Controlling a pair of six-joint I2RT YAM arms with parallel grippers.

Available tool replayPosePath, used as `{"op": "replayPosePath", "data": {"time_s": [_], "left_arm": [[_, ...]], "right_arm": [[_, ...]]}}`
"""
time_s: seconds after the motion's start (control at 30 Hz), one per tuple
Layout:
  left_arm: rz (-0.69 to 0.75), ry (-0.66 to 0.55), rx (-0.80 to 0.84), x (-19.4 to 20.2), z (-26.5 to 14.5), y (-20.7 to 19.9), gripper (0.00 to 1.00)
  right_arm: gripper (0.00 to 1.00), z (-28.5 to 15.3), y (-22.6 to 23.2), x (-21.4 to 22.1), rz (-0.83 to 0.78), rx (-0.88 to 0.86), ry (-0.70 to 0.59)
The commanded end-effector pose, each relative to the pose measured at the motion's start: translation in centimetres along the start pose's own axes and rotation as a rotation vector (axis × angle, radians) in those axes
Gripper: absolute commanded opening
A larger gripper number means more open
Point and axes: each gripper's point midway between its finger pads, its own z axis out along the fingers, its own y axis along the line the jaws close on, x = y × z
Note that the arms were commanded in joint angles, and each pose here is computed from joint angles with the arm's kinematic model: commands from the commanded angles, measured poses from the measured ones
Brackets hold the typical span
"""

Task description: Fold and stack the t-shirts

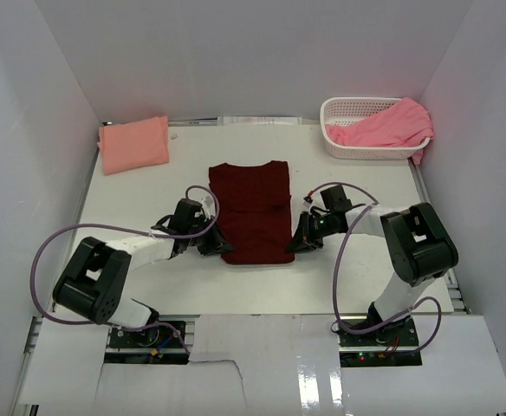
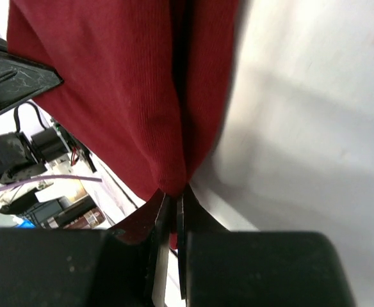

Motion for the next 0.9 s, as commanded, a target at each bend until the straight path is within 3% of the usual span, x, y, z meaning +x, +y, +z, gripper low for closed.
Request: {"op": "replayPosePath", "data": {"time_s": [0.0,0.5,0.53,0.57,0.63,0.7,0.87], "left_arm": [[-0.014,-0.021,-0.024,0.7,-1.6,-0.1,0.17],[-0.038,0.048,-0.051,4.1,-2.4,1.2,0.19],[-0.042,0.054,-0.052,4.2,-2.4,1.3,0.22],[-0.049,0.058,-0.056,4.4,-2.3,1.3,0.35],[-0.059,0.055,-0.068,4.6,-2.6,1.5,0.49],[-0.072,0.023,-0.092,4.2,-2.9,1.8,0.64],[-0.07,-0.087,-0.166,2.1,-5.0,1.6,0.7]], "right_arm": [[0.08,-1.1,0.9,0.1,-0.039,-0.007,-0.045],[0.08,-0.8,0.8,3.5,-0.042,0.004,0.004],[0.12,-0.7,0.9,3.6,-0.044,0.003,0.007],[0.28,-0.7,0.9,3.6,-0.046,0.004,0.008],[0.42,-0.6,0.9,3.4,-0.051,0.013,0.006],[0.43,-0.7,1.0,3.2,-0.059,0.022,0.001],[0.44,-1.2,1.0,1.9,-0.084,0.072,-0.033]]}}
